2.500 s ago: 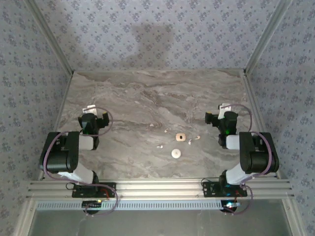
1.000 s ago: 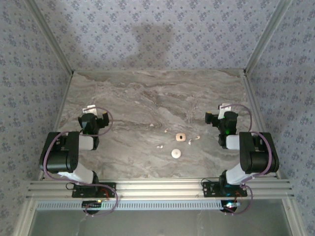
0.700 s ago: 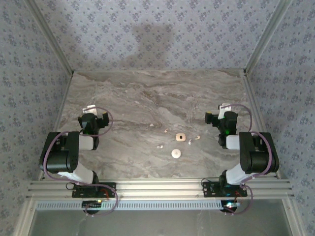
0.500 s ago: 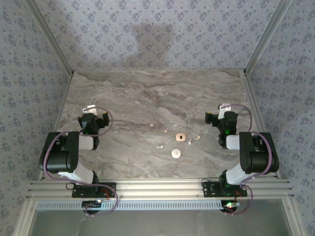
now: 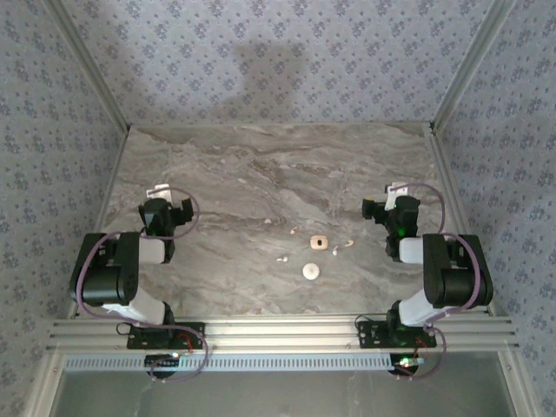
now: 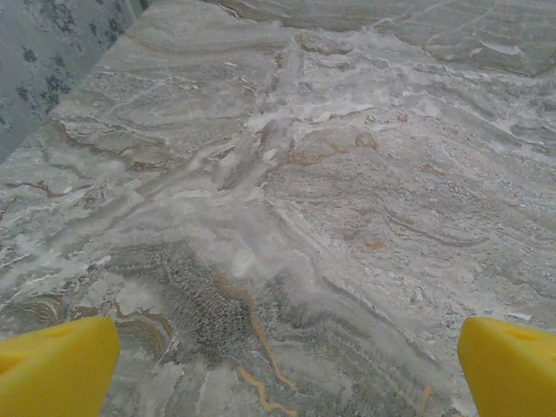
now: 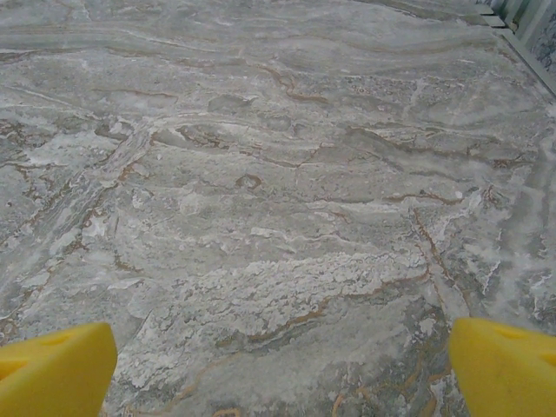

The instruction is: Insert wireless bluetooth earbuds into charging case

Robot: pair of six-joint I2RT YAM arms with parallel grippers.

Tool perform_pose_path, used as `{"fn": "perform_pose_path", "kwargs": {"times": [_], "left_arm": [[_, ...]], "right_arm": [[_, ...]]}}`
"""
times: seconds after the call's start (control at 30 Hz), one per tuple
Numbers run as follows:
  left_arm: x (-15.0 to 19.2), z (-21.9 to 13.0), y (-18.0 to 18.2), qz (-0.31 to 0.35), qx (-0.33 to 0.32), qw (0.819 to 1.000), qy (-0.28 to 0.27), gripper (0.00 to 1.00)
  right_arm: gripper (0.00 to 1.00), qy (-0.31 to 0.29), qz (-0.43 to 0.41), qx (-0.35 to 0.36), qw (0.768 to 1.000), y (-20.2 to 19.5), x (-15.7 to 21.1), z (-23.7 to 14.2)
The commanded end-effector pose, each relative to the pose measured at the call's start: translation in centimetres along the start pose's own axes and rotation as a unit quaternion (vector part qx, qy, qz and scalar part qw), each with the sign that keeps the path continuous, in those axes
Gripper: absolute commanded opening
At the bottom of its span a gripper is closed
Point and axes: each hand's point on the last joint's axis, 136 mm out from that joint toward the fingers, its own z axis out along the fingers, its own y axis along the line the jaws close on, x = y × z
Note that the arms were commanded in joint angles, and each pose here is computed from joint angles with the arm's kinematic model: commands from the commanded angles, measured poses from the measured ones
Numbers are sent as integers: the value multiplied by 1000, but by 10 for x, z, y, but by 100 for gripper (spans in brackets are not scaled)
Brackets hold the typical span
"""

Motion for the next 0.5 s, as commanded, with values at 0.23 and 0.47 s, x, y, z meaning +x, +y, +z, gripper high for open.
{"fn": "perform_pose_path", "kwargs": {"times": [0.23, 0.47], "left_arm": [[-60, -25, -26, -29, 43, 993, 109, 90], [-56, -55, -75, -47, 115, 970, 210, 80]], "right_arm": [[100, 161, 83, -9, 983, 13, -64, -54], [100, 317, 117, -38, 941, 79, -40, -110]]}}
